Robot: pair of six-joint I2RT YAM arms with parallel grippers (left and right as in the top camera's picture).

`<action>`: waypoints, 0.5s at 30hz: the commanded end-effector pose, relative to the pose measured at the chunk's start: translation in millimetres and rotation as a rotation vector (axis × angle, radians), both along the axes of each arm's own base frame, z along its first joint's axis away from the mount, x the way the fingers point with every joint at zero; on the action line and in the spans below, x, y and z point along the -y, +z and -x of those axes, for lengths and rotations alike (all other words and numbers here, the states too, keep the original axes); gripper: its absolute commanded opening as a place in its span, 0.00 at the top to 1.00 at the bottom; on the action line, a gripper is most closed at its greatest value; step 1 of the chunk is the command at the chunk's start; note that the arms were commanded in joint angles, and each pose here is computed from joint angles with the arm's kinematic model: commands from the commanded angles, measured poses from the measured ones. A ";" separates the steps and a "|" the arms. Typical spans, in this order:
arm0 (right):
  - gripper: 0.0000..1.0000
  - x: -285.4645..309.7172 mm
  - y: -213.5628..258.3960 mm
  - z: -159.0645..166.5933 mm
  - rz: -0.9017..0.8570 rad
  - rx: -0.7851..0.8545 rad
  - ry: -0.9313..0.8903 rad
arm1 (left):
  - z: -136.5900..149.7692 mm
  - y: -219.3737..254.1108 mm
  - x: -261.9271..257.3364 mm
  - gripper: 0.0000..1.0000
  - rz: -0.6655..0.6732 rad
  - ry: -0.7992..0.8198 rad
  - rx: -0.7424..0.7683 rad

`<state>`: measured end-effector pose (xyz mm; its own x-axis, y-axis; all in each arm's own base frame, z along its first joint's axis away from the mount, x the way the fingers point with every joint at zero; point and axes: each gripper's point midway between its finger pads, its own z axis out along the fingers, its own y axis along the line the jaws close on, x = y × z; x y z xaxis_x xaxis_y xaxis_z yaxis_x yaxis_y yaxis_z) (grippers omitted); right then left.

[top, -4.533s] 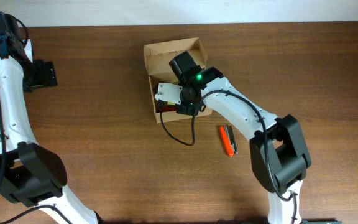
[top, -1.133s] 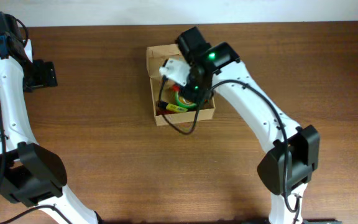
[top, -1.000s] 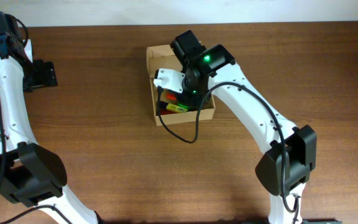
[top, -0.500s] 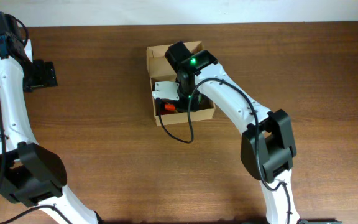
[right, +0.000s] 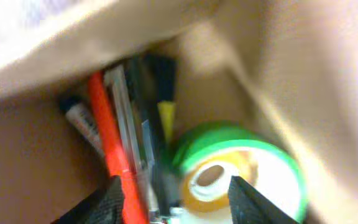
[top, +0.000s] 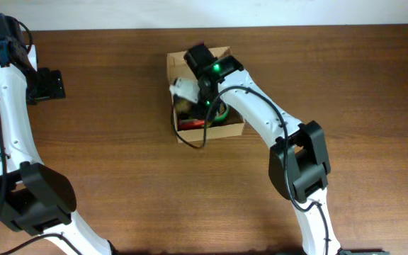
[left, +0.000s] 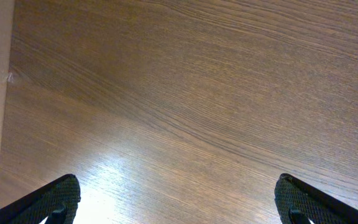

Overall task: Pack container
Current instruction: 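Lower the orange-red marker into the box and withdraw the right gripper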

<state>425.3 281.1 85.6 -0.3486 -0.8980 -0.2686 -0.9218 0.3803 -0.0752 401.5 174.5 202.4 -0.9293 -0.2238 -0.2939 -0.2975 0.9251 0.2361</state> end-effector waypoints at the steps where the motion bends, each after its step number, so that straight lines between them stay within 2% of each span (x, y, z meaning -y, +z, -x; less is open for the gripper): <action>1: 0.40 1.3 32.5 -19.9 -0.029 0.060 -0.133 | 0.4 -5.3 -0.6 0.00 0.009 0.011 -0.010; 2: 0.38 0.1 49.5 -22.2 -0.043 0.079 -0.139 | 0.4 -5.3 -0.6 0.00 0.009 0.011 -0.010; 5: 0.25 3.6 89.9 -35.5 -0.069 0.159 -0.237 | 0.4 -5.3 -0.6 0.00 0.009 0.011 -0.010; 8: 0.28 21.6 132.6 -47.5 -0.069 0.261 -0.408 | 0.4 -5.3 -0.6 0.00 0.009 0.011 -0.010; 11: 0.55 37.5 168.9 -49.0 -0.111 0.319 -0.503 | 0.4 -5.3 -0.6 0.00 0.009 0.011 -0.010; 13: 0.82 66.9 197.2 -53.4 -0.175 0.345 -0.630 | 0.4 -5.3 -0.6 0.00 0.009 0.011 -0.010; 14: 0.90 87.1 211.9 -56.3 -0.203 0.363 -0.695 | 0.4 -5.3 -0.6 0.00 0.009 0.011 -0.010; 15: 0.92 107.5 225.0 -57.9 -0.223 0.380 -0.747 | 0.4 -5.3 -0.6 0.00 0.009 0.011 -0.010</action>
